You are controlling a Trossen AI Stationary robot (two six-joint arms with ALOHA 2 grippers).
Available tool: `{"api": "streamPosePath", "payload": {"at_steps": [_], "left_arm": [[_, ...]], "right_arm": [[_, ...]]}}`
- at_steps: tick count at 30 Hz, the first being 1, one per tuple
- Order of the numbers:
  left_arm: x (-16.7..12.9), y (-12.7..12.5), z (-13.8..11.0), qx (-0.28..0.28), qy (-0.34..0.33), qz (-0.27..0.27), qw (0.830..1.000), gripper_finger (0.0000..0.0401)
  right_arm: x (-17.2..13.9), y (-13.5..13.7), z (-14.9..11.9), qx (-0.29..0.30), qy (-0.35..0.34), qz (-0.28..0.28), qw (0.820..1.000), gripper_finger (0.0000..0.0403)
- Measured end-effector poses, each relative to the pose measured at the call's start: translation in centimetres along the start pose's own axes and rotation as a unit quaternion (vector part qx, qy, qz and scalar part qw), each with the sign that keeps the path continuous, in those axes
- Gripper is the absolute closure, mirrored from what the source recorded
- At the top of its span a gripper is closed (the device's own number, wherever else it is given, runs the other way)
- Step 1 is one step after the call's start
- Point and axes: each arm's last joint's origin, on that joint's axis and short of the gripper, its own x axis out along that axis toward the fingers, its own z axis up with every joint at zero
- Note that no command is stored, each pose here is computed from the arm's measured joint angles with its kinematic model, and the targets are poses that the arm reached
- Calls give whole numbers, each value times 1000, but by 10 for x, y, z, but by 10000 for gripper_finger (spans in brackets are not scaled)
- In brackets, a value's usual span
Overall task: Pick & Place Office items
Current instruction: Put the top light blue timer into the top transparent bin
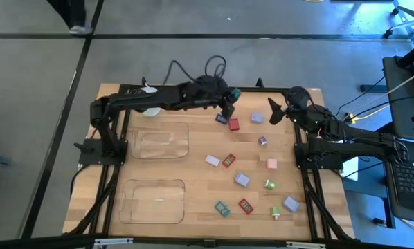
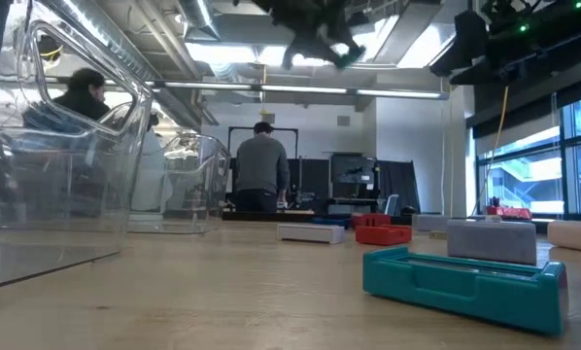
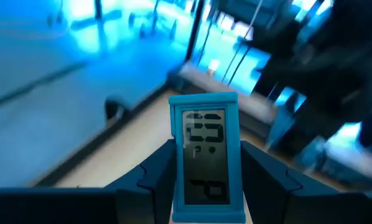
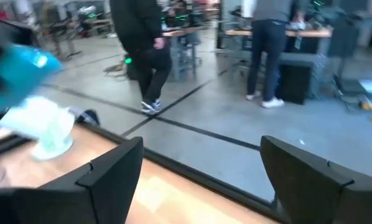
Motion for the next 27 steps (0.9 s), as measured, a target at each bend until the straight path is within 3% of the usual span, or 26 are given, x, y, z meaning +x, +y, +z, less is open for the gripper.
{"api": "streamPosePath", "payload": {"at_steps": [5,10,18,22,27], "left_arm": [[-32,-6,25,14,-60,-26,998,256],[-54,-9,29,25,-39,-38,998,256],[-89,1,6,2,145,-20,989,256],[-106,8,-6,-14,231,1,973,256],[-121,11,-26,-14,340,45,939,256]], "right_arm": [[0,-2,0,45,-8,-40,998,76],[0,-2,0,27,-7,-41,999,76],[0,-2,0,28,-7,-39,999,76],[0,-2,0,28,-7,-39,999,76],[0,-2,0,28,-7,-39,999,76]]}}
